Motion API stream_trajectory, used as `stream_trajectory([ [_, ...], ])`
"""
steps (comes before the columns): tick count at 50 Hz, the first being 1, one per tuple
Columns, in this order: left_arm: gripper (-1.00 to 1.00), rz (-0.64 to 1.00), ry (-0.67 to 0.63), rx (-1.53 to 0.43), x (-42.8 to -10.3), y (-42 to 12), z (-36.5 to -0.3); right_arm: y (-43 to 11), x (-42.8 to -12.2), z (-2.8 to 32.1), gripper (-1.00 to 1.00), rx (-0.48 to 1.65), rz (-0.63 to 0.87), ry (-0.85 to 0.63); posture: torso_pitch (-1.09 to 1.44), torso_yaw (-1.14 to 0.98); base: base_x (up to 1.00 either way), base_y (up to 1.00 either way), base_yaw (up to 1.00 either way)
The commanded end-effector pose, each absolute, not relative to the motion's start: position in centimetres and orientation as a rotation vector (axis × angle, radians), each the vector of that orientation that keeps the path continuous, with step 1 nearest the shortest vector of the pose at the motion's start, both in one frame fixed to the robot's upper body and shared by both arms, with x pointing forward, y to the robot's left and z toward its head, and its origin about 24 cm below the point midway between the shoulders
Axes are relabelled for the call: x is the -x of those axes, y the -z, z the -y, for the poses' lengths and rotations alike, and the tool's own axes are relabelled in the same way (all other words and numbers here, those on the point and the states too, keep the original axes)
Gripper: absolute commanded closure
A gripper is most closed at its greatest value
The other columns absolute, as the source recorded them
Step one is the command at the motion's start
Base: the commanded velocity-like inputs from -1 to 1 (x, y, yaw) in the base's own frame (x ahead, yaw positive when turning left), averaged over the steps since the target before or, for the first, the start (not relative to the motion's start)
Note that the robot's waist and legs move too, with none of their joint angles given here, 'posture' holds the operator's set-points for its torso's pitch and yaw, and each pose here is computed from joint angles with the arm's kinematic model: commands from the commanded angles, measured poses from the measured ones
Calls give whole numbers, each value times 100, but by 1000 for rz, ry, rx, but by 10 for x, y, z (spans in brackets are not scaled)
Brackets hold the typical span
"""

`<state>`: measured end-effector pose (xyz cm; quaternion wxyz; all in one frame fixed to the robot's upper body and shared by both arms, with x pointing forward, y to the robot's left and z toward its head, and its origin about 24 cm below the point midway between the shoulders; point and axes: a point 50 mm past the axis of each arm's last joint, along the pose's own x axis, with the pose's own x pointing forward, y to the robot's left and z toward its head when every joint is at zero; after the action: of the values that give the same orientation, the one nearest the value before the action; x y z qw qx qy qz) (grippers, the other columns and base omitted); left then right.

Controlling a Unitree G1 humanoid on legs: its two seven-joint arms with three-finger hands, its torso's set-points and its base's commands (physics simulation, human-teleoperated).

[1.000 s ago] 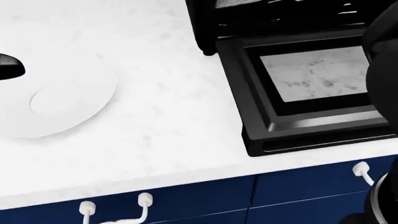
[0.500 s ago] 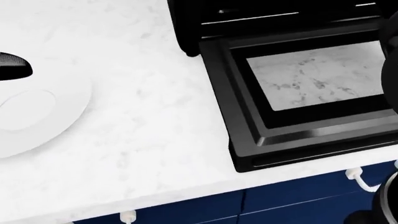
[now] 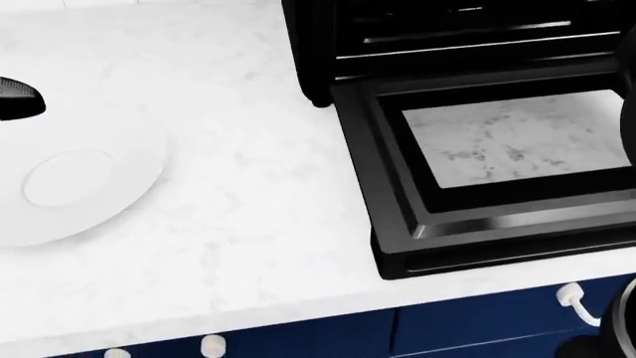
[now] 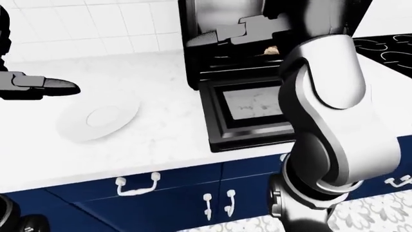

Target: Pick the bread from the tray and place it on the plate on the counter.

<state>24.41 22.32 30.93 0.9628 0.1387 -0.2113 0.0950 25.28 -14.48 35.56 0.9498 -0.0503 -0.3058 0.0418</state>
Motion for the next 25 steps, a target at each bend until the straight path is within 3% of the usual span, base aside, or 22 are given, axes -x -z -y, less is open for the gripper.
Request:
stream_trajectory([
  [1,-100,483,-191,-292,-240,-318,-221,-363,-248,148,-100,95,668,-64,0,0,0,0,23],
  [25,-100,479,-187,-300,-242,-316,-220,-362,-247,151,-100,100,669,-47,0,0,0,0,27],
])
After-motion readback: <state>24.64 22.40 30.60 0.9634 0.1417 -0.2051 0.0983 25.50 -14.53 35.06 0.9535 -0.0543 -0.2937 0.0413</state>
